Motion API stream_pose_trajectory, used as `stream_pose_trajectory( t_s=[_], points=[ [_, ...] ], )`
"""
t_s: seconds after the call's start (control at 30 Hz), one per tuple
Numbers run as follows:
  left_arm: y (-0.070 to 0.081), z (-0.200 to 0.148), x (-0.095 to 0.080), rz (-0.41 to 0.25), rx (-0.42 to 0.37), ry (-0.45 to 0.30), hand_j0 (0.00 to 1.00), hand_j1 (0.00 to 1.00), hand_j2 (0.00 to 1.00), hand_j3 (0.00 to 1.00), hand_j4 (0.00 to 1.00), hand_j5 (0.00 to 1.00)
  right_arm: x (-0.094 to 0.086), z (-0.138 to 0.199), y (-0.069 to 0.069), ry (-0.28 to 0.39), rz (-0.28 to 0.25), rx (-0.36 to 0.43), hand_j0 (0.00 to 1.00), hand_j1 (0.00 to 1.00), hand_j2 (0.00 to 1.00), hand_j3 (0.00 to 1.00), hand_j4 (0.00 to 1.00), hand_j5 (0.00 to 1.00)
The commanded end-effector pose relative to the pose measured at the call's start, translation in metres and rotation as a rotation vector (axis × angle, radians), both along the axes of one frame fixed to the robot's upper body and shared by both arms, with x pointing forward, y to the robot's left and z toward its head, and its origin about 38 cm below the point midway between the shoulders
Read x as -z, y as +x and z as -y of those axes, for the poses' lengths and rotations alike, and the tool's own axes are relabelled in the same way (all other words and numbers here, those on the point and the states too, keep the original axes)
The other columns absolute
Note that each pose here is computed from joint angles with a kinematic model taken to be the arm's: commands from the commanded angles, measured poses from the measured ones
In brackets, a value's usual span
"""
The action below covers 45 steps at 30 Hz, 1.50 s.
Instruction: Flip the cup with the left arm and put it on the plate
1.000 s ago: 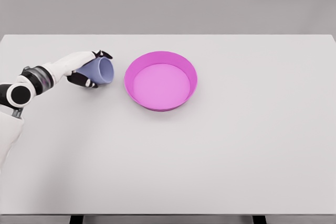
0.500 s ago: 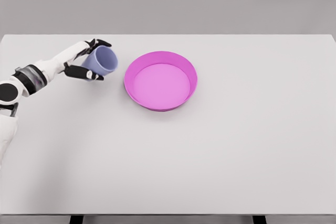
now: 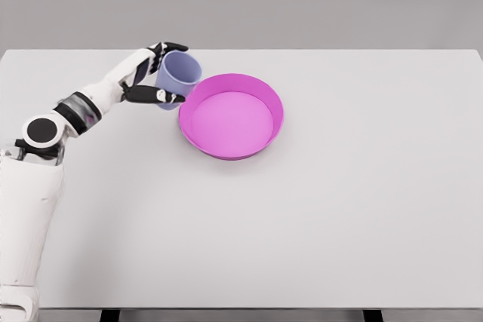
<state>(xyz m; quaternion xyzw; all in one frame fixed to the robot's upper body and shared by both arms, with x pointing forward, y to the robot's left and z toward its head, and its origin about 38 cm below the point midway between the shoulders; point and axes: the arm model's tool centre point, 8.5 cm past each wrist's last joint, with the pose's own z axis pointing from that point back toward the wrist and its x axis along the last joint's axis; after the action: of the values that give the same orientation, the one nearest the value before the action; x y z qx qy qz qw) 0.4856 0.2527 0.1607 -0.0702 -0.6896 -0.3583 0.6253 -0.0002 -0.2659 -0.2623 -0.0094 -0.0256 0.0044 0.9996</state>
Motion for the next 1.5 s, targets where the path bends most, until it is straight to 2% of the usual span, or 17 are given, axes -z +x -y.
stream_pose_trajectory(
  t_s=[0.0, 0.17, 0.47, 0.53, 0.67, 0.8, 0.93, 1.13, 1.17, 1.2, 1.23, 1.47],
  points=[
    [0.0, 0.009, -0.001, -0.005, 0.011, -0.056, 0.7, 0.7, 0.7, 0.7, 0.7, 0.7, 0.0, 0.0, 0.0, 0.0, 0.0, 0.0, 1.0, 1.0, 1.0, 1.0, 1.0, 1.0],
    [0.0, 0.025, 0.006, -0.078, 0.015, -0.122, 0.7, 0.7, 0.7, 0.7, 0.7, 0.7, 0.0, 0.0, 0.0, 0.0, 0.0, 0.0, 1.0, 1.0, 1.0, 1.0, 1.0, 1.0],
    [-0.002, 0.081, 0.011, -0.101, 0.077, -0.236, 0.71, 0.71, 0.71, 0.71, 0.71, 0.71, 0.0, 0.0, 0.0, 0.0, 0.0, 0.0, 1.0, 1.0, 1.0, 1.0, 1.0, 1.0],
    [-0.002, 0.083, 0.018, -0.137, 0.071, -0.241, 0.71, 0.71, 0.71, 0.71, 0.71, 0.71, 0.0, 0.0, 0.0, 0.0, -0.001, 0.0, 1.0, 1.0, 1.0, 1.0, 1.0, 1.0],
    [-0.001, 0.087, 0.026, -0.164, 0.07, -0.251, 0.71, 0.71, 0.71, 0.71, 0.71, 0.71, 0.0, 0.0, 0.0, 0.0, 0.0, 0.0, 1.0, 1.0, 1.0, 1.0, 1.0, 1.0],
    [0.003, 0.09, 0.047, -0.237, 0.058, -0.256, 0.72, 0.72, 0.72, 0.72, 0.72, 0.72, 0.0, 0.0, 0.0, 0.0, 0.0, 0.0, 1.0, 1.0, 1.0, 1.0, 1.0, 1.0],
    [0.005, 0.094, 0.057, -0.27, 0.053, -0.264, 0.72, 0.72, 0.72, 0.72, 0.72, 0.72, 0.0, 0.0, 0.0, 0.0, -0.001, 0.0, 1.0, 1.0, 1.0, 1.0, 1.0, 1.0],
    [0.006, 0.093, 0.054, -0.263, 0.052, -0.266, 0.74, 0.74, 0.74, 0.74, 0.74, 0.74, 0.0, 0.0, 0.0, 0.0, -0.001, 0.0, 1.0, 1.0, 1.0, 1.0, 1.0, 1.0],
    [0.006, 0.093, 0.054, -0.265, 0.052, -0.266, 0.78, 0.78, 0.78, 0.78, 0.78, 0.78, 0.0, 0.0, 0.0, 0.0, 0.0, 0.0, 1.0, 1.0, 1.0, 1.0, 1.0, 1.0],
    [0.007, 0.093, 0.054, -0.263, 0.052, -0.266, 0.94, 0.94, 0.94, 0.94, 0.94, 0.94, 0.0, 0.0, 0.0, 0.0, 0.0, 0.0, 1.0, 1.0, 1.0, 1.0, 1.0, 1.0],
    [0.007, 0.094, 0.054, -0.262, 0.054, -0.265, 1.0, 1.0, 1.0, 1.0, 1.0, 1.0, 0.0, 0.0, 0.0, 0.0, 0.0, 0.0, 1.0, 1.0, 1.0, 1.0, 1.0, 1.0],
    [0.009, 0.093, 0.049, -0.249, 0.053, -0.264, 1.0, 1.0, 1.0, 1.0, 1.0, 1.0, 0.0, 0.0, 0.0, 0.0, -0.001, 0.0, 1.0, 1.0, 1.0, 1.0, 1.0, 1.0]
  ],
)
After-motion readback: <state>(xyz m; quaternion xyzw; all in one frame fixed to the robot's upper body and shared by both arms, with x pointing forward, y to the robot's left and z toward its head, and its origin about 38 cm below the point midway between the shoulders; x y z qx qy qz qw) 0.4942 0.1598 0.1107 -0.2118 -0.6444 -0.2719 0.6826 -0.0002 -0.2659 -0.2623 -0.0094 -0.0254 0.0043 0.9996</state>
